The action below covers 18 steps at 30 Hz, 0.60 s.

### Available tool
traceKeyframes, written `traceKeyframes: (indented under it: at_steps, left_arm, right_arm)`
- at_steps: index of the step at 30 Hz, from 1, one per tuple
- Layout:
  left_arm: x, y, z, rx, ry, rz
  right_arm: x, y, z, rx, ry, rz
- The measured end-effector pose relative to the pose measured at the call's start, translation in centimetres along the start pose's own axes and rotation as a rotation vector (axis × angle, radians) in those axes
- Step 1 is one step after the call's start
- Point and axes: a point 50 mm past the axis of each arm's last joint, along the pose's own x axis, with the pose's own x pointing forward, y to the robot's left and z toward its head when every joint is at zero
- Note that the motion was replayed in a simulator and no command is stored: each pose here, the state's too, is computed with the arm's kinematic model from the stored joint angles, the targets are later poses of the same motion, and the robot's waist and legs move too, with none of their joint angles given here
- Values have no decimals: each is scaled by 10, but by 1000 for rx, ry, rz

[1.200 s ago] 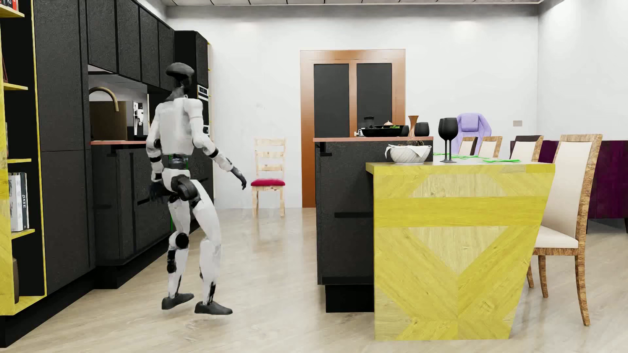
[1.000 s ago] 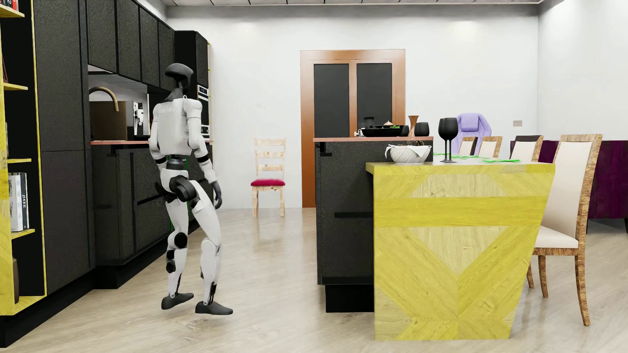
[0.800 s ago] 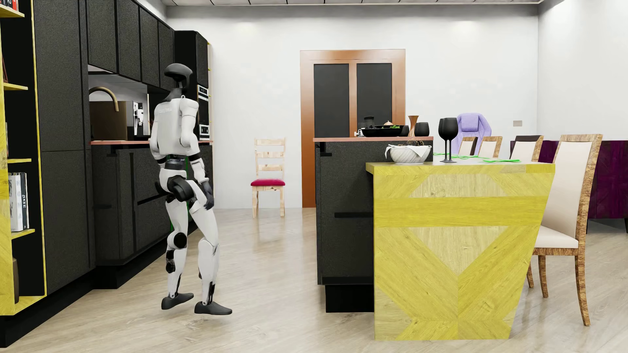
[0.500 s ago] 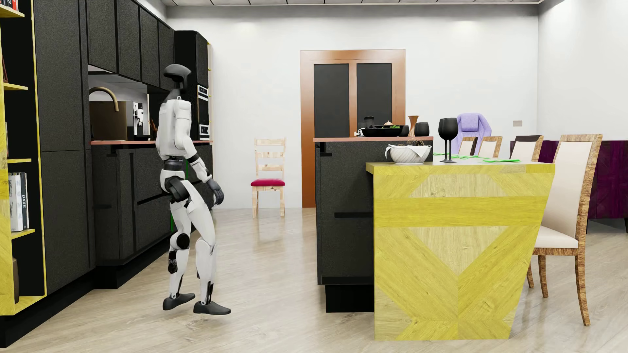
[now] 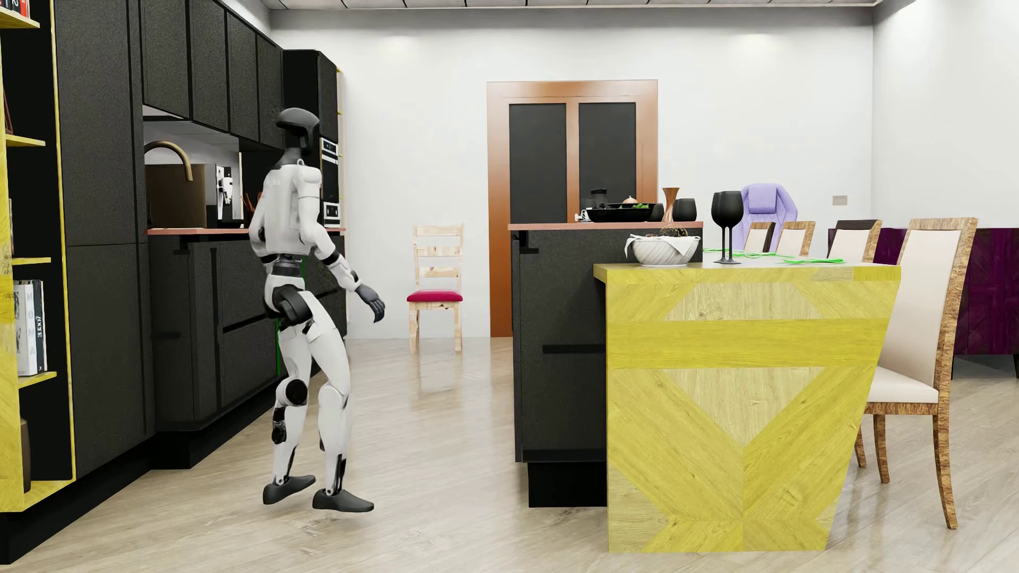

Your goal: Approach chair

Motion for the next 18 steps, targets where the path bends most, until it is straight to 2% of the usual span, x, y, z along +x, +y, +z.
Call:
traceKeyframes:
  at_steps: [2, 6, 9, 13, 16, 18]
  left_arm:
    - [-5, -5, -14, -15, 33, 0]
    - [-8, 2, -22, -116, 22, 113]
    - [4, 29, 11, -40, -131, 172]
    - [11, 63, 102, 141, -472, 244]
    - [0, 57, 152, 251, -653, 211]
    - [-5, 40, 150, 246, -661, 133]
  right_arm:
    - [4, -5, 21, -22, -71, 100]
    - [4, -6, 30, -132, -135, 138]
    - [-6, 9, -9, -111, -13, 174]
    - [-46, 43, -94, -102, 287, 320]
    - [-88, 64, -145, -195, 491, 499]
    - [-104, 72, -159, -179, 580, 519]
